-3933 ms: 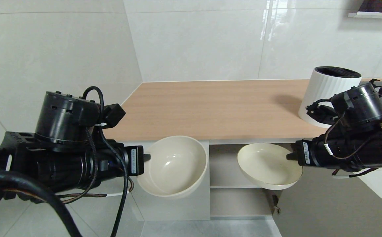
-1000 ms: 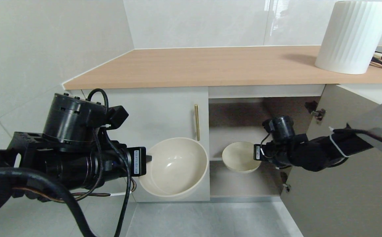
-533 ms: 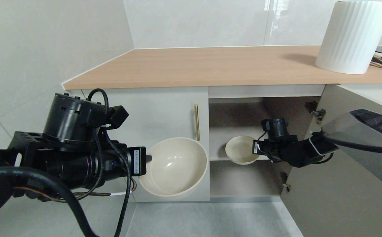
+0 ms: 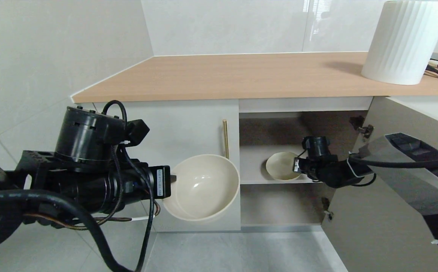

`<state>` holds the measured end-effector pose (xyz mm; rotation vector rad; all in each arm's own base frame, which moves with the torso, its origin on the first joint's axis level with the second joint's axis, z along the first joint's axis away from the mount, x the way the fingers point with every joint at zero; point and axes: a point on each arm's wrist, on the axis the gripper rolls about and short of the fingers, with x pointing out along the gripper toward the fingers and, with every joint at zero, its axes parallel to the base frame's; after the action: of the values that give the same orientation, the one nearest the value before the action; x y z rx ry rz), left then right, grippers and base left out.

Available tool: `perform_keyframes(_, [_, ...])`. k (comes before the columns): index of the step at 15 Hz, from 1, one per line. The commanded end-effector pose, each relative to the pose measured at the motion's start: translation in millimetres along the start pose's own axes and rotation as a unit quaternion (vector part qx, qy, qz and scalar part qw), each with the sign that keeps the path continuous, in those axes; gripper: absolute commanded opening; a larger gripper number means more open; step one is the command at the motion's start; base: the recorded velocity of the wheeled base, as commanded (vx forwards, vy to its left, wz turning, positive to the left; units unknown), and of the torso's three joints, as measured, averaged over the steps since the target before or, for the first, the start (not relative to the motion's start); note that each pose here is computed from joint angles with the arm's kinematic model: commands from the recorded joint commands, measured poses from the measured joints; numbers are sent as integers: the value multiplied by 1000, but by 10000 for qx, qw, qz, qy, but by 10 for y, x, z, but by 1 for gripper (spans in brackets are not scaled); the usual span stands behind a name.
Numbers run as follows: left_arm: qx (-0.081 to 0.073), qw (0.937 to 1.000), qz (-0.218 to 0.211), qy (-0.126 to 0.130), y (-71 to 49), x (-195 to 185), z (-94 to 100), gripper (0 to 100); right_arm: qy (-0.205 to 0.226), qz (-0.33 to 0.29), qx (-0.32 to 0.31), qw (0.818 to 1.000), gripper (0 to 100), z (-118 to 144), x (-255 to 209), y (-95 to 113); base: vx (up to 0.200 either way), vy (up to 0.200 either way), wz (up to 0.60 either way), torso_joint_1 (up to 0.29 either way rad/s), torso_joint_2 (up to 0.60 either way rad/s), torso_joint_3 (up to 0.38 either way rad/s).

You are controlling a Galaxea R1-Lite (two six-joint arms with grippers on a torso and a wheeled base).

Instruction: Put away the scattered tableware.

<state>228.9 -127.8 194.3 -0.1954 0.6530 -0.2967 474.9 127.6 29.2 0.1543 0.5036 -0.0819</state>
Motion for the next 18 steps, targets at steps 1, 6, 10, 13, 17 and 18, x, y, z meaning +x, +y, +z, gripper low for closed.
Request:
perform_keyframes(1, [5,9999,49,108,5,71,-29,0,-51,-200,1,9998,0,-73,149,-7,0,0,0,0,0,0])
perform_keyframes(6, [-155,9999,15,72,-11,74,-23,0,-140,-364,17,9992,0,-99,333,23,0,0,0,0,0,0])
perform_keyframes(10, [-157,9999,2,44,-14,74,-17,0,-242,-372,56,9990,0,-97,414,46,0,0,0,0,0,0])
perform_keyframes(13, [-157,9999,2,44,-14,74,-17,0,-318,-420,76,9986,0,-89,449,56,0,0,0,0,0,0])
perform_keyframes(17, [-157,9999,2,44,-14,74,-17,0,-344,-411,89,9985,0,-70,451,53,0,0,0,0,0,0])
perform_keyframes(18, [-157,9999,2,44,-14,74,-17,0,-348,-432,96,9984,0,-65,455,38,0,0,0,0,0,0])
